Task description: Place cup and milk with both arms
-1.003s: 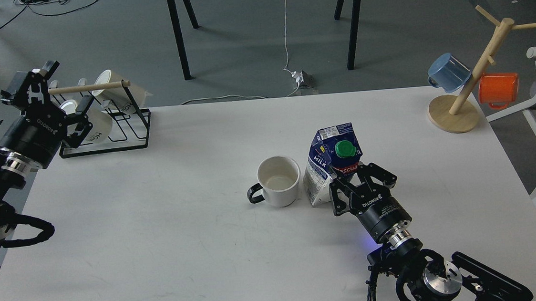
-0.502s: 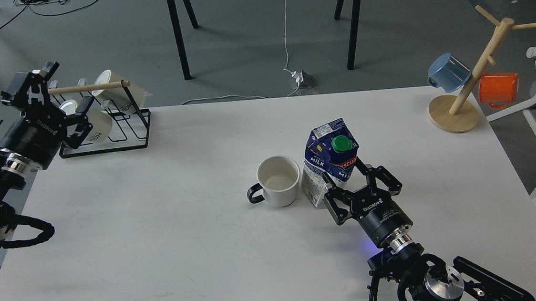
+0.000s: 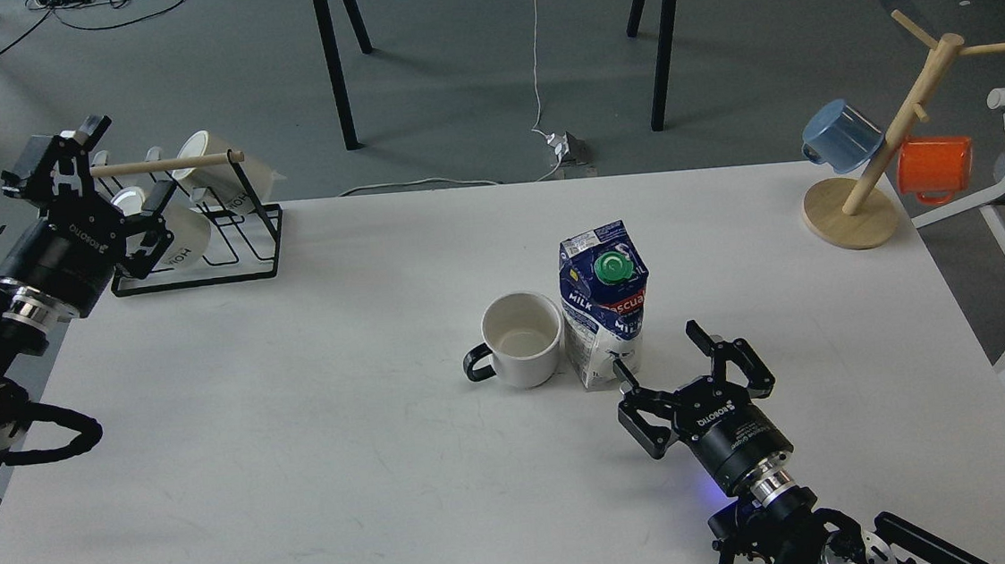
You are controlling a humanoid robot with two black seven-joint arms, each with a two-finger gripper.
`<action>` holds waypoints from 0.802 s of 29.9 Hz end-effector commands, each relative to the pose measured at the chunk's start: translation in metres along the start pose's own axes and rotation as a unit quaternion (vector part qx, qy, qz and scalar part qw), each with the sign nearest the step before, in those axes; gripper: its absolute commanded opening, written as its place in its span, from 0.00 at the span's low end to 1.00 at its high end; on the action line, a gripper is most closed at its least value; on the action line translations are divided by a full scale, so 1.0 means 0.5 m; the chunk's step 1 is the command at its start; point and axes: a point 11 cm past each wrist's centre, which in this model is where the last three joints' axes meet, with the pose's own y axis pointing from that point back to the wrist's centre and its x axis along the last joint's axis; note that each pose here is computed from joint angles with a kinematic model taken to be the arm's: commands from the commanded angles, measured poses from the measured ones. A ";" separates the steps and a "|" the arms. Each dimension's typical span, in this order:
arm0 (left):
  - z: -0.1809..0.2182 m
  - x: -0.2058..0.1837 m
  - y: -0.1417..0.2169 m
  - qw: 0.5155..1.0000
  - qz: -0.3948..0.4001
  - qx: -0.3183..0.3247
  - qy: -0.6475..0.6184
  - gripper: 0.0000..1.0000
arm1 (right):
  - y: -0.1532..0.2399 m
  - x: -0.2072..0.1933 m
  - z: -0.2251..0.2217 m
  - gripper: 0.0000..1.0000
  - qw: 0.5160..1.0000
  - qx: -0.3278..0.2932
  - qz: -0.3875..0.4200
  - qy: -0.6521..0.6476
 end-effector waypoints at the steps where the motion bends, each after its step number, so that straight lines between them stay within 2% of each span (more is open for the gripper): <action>1: 0.000 0.000 0.000 1.000 0.000 0.000 0.000 0.99 | 0.034 -0.014 -0.024 1.00 1.000 -0.001 -0.001 0.011; 4: 0.000 0.000 0.000 1.000 0.000 0.000 0.000 0.99 | 0.074 -0.035 -0.072 1.00 0.999 0.005 0.001 0.038; 8: 0.001 0.001 0.000 1.000 0.001 -0.001 0.000 0.99 | 0.095 -0.085 -0.203 1.00 0.993 0.058 -0.008 0.099; 13: -0.004 0.002 0.007 1.000 0.003 0.003 0.001 0.99 | 0.098 -0.199 -0.368 1.00 0.973 0.141 -0.053 0.174; 15: -0.003 0.006 0.010 1.000 0.004 0.003 -0.001 0.99 | 0.078 -0.261 -0.419 1.00 0.962 0.152 -0.076 0.214; 18: 0.000 0.010 0.013 1.000 0.007 0.002 0.000 0.99 | 0.050 -0.326 -0.473 1.00 0.948 0.161 -0.092 0.259; 24: 0.002 0.016 0.019 1.000 0.011 0.001 -0.001 0.99 | 0.032 -0.337 -0.496 1.00 0.943 0.169 -0.089 0.271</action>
